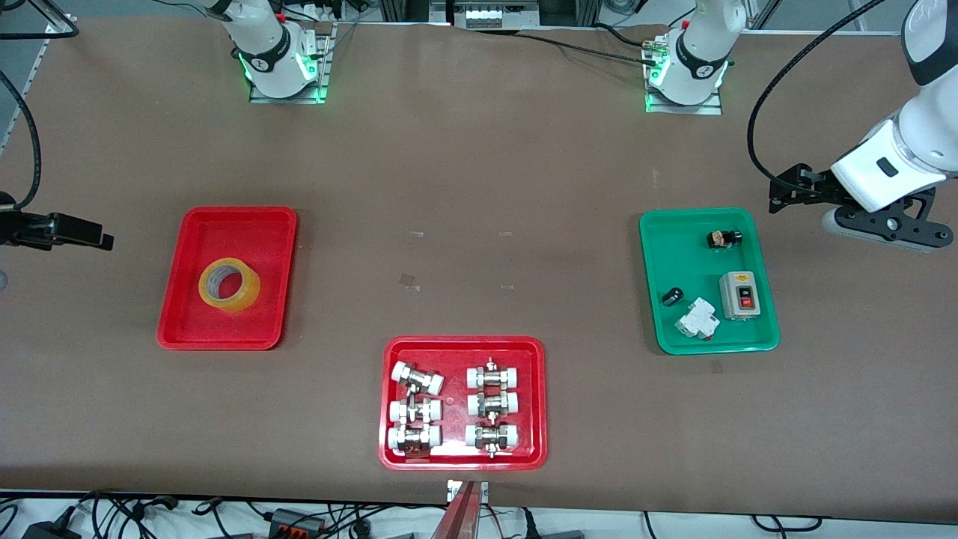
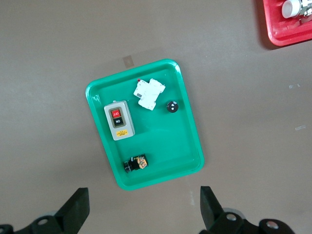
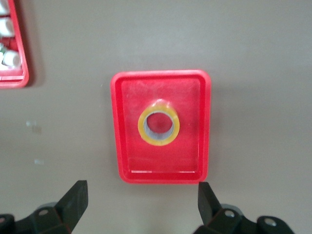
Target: Left arm passes tape to right arm into tray
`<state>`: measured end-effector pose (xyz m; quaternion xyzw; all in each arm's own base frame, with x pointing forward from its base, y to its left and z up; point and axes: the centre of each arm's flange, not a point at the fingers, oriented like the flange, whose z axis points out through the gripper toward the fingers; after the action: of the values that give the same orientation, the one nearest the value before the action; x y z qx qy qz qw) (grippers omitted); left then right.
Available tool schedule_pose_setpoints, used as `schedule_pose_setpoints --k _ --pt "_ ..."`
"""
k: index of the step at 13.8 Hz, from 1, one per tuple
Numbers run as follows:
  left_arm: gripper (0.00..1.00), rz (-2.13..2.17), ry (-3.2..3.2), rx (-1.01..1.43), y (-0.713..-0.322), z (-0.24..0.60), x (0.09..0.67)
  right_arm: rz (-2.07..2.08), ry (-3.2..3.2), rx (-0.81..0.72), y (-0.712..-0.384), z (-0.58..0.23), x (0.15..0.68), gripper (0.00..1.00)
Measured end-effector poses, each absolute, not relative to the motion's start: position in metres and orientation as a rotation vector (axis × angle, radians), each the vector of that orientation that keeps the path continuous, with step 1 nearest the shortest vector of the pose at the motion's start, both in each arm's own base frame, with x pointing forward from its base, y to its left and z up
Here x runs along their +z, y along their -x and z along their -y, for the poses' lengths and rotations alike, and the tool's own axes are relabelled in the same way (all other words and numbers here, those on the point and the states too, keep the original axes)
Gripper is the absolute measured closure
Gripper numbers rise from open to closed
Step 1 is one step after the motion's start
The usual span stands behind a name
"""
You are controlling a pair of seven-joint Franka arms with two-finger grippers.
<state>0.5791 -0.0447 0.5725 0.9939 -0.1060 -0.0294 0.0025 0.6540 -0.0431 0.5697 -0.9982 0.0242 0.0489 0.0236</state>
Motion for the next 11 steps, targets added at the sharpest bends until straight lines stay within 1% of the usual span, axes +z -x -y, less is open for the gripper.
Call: schedule_pose_setpoints --k 4,7,9,11 --pt "0.00 0.332 -3.118 -0.074 -0.580 0.045 0.578 -0.076 3.158 0.006 -0.664 0.033 0.579 0.00" --pt "0.00 0.330 -3.119 -0.069 -0.580 0.044 0.579 -0.052 3.194 -0.099 -0.657 0.026 0.596 0.00" --pt "0.00 0.330 -3.119 -0.069 -0.580 0.044 0.580 -0.054 3.196 -0.130 -0.649 0.030 0.603 0.00" --pt "0.00 0.329 -3.119 -0.067 -0.580 0.044 0.580 -0.055 3.200 -0.127 -0.643 0.039 0.605 0.00"
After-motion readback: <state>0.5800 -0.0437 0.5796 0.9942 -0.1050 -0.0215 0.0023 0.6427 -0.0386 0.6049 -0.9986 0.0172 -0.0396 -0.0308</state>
